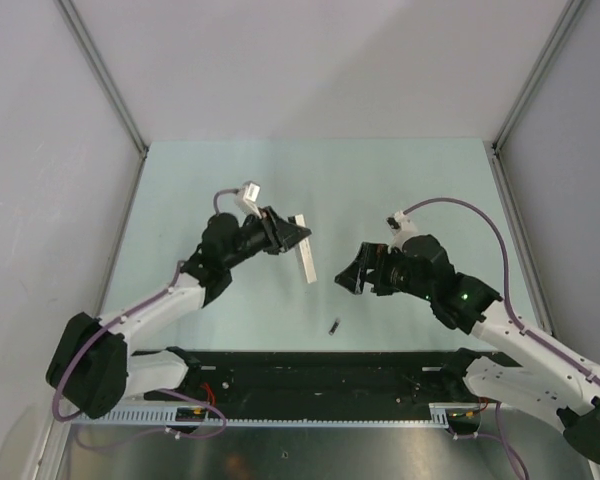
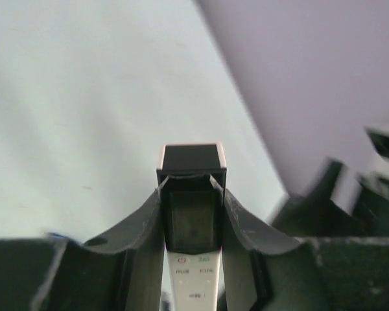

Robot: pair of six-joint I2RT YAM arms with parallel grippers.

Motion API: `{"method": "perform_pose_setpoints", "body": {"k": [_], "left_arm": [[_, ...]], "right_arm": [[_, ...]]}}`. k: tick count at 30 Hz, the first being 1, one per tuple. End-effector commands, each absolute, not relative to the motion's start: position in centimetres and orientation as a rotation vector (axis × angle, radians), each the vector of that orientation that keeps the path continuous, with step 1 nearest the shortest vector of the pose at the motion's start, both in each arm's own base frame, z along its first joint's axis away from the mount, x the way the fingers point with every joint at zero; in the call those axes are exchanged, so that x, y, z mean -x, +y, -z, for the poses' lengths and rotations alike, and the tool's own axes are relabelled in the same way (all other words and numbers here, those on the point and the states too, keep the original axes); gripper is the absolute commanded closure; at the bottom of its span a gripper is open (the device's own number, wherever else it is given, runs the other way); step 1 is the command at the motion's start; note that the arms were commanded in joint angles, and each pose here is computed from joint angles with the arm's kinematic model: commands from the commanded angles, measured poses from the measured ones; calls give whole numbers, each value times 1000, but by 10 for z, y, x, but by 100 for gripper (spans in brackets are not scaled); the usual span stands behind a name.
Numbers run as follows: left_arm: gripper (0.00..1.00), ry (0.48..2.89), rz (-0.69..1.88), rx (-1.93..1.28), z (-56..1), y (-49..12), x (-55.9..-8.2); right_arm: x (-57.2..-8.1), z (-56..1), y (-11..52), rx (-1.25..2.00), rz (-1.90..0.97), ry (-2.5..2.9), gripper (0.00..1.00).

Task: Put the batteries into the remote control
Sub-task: Turn over the remote control at the center of the board.

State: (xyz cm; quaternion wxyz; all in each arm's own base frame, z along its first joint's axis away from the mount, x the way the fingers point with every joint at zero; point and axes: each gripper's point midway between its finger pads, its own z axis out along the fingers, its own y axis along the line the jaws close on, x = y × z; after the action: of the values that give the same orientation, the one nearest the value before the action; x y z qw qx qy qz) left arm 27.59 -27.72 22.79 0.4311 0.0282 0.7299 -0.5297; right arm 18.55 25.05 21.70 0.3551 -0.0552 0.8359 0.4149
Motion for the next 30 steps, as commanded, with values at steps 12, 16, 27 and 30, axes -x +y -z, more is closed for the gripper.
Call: {"method": "perform_pose_setpoints", "body": {"k": [12,16,27,30], "left_arm": [[100,2486,231,21,-72,-180,-348],[100,2557,156,-5,-51,-179,-355],[45,2581,105,-25,-38,-176,-358],[28,2562,98,-18,-44,-175,-360]], "right_arm": [[-186,-156,196,100,-578,2350,2],[-183,-150,195,107,-569,2367,2],[-180,-151,194,123,-576,2356,2],[-181,-149,194,123,-568,2360,2]]}}
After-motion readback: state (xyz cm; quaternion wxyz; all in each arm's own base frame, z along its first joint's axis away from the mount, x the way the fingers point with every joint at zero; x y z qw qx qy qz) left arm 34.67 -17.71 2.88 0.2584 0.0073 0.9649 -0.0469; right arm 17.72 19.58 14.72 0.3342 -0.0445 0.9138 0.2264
